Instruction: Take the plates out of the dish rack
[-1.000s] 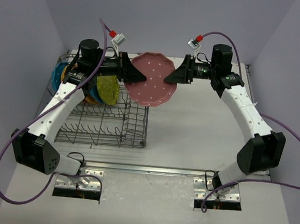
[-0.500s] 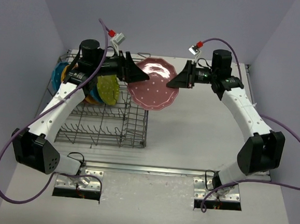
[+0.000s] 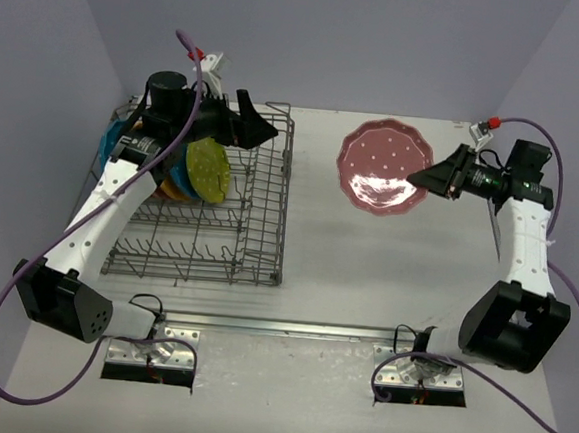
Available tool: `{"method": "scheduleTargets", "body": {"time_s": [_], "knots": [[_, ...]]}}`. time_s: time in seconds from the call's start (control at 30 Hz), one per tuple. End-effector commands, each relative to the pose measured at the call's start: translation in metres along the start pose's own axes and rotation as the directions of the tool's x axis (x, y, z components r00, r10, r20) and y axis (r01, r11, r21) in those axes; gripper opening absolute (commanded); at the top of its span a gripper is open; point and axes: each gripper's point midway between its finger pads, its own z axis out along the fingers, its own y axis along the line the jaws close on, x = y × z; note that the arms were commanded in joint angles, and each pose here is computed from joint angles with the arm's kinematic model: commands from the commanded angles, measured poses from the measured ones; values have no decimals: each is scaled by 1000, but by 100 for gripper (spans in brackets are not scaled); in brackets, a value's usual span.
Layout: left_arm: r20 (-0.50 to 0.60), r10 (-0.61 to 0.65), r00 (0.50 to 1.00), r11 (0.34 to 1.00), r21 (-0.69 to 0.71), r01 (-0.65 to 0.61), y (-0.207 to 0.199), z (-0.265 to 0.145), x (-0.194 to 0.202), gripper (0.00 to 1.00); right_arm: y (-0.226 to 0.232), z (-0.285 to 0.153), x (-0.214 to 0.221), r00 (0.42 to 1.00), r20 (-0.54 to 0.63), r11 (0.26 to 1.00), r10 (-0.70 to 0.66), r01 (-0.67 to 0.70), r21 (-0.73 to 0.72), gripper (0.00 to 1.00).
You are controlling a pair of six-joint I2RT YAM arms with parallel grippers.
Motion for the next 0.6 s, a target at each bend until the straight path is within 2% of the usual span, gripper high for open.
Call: {"method": "scheduleTargets", "body": {"time_s": [0.0,0.13,0.23,0.43,0.57], "knots": [[69,123,990,980,-166,-110,15,-18,-33,100,-33,-3,42,989,-143,994,-25,40,100,0],[64,163,985,962,-232,-144,25,-24,-38,100,-73,1,65,972,-235,981,22,25,193,0],[68,160,985,963,-232,-140,24,-27,-36,100,-94,5,76,955,-291,970,50,23,243,0],[66,153,986,963,-234,-134,26,-29,-32,100,-112,27,99,905,-424,959,38,86,270,0],[66,150,986,964,-231,-131,26,-30,-31,100,-119,41,105,886,-463,956,37,103,274,0]]}}
